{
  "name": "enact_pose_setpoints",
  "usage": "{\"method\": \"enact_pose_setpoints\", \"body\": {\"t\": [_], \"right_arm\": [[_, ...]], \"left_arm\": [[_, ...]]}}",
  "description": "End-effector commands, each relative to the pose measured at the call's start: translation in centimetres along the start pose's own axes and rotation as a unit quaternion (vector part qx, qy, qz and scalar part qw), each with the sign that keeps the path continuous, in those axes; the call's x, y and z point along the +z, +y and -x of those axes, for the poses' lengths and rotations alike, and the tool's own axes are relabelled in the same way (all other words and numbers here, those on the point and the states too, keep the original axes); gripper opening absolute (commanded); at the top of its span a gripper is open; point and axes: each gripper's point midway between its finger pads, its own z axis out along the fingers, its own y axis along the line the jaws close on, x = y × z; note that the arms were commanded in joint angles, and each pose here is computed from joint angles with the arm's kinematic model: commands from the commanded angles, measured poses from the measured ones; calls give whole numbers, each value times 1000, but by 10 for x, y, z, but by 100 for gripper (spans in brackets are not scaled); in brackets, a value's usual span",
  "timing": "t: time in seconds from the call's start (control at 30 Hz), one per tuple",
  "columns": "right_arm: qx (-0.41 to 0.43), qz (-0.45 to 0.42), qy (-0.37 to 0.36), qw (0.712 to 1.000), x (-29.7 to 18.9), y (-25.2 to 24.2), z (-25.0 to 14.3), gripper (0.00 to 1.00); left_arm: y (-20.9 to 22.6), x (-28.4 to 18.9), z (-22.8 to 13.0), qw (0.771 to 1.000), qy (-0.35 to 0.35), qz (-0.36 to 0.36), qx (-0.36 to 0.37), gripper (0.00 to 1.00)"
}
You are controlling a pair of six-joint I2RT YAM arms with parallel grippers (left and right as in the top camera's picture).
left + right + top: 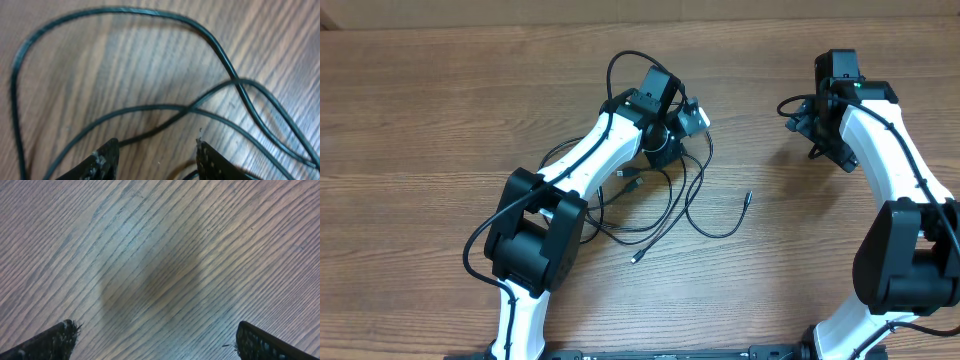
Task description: Untangle cables
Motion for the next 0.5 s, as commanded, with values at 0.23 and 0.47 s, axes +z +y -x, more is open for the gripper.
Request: {"method": "enact_pose_setpoints", "body": {"t": [0.23, 0.47], "right_arm": [[5, 0, -7, 1000, -3, -1, 3, 100], [5, 0, -7, 1000, -3, -1, 3, 100]], "left_arm": [[-8, 16, 0, 994, -32, 5, 100, 48], [-3, 16, 6, 994, -45, 16, 103, 49]]}}
